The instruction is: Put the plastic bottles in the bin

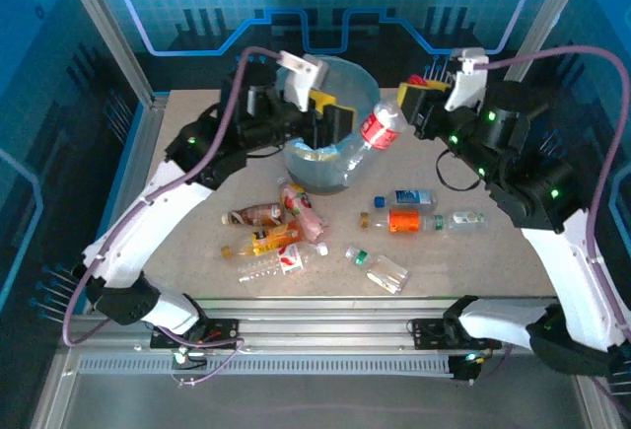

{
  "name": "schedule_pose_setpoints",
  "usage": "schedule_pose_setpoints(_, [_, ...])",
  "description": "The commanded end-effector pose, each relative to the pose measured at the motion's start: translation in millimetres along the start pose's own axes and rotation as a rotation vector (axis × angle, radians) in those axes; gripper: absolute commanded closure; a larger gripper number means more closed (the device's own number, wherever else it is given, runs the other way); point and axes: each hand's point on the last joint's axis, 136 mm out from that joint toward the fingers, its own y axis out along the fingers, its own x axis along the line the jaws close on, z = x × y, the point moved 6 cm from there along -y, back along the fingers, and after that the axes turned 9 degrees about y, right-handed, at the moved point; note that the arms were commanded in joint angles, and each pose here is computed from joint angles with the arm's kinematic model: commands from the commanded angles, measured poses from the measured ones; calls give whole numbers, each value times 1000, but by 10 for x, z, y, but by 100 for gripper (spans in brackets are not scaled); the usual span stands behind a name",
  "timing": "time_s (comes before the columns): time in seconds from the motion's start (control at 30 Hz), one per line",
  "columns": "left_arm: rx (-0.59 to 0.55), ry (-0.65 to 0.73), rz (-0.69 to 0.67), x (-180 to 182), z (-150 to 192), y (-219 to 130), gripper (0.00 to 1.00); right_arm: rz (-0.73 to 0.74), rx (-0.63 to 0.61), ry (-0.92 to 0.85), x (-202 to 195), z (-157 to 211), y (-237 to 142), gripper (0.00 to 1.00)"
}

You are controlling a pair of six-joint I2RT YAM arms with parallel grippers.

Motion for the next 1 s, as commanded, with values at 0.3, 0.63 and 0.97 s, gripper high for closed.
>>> schedule_pose_setpoints(0.3, [-190,-99,-296,638,-243,-837,38,-174,-193,-179,756,-536,328,100])
schedule_pose_setpoints(0.63, [-180,-160,-395,910,-113,-1142,38,-225,-213,-276,1138,-540,822,100])
schedule_pose_setpoints(0.97, [-130,-225,-453,1296,-41,-1226,38,-211,-204,-393,1268,-325,1376,100])
